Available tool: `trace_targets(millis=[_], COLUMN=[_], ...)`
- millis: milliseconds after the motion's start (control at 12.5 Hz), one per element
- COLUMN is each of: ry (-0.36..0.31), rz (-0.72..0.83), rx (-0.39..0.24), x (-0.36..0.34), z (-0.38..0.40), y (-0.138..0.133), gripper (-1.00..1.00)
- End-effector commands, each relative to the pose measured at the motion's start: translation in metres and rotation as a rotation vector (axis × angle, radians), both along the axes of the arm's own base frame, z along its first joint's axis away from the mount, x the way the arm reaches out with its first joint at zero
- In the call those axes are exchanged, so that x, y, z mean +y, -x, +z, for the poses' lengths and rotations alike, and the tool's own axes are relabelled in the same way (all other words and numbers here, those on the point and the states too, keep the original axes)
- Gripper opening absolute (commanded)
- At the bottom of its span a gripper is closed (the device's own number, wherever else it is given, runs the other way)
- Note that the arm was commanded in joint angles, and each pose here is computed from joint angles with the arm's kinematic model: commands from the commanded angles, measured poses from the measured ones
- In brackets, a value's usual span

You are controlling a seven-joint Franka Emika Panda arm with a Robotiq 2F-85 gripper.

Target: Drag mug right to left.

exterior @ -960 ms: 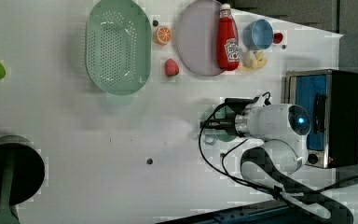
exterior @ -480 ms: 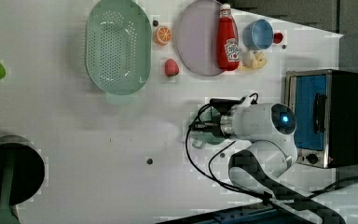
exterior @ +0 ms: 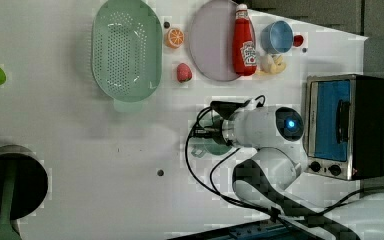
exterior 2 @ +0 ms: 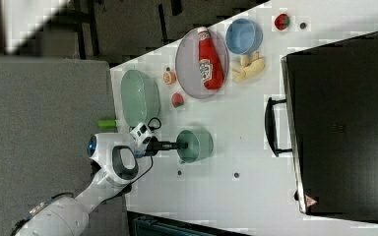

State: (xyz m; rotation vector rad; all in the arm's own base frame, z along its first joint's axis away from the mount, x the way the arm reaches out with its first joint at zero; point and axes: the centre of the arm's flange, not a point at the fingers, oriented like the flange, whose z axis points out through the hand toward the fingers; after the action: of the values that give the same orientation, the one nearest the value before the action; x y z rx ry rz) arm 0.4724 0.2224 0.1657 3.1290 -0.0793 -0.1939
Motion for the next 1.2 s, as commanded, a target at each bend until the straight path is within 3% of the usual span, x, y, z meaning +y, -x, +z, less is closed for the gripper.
trace_targets(millis=[80,1200], ry=[-0.008,-0.051], rz=[-0.059,-0.075], rx=[-0.020,-0.054], x=[0.044,0.157], z=[0.006,0.006], y=[0.002,0.010], gripper=[-0.65,-0.65])
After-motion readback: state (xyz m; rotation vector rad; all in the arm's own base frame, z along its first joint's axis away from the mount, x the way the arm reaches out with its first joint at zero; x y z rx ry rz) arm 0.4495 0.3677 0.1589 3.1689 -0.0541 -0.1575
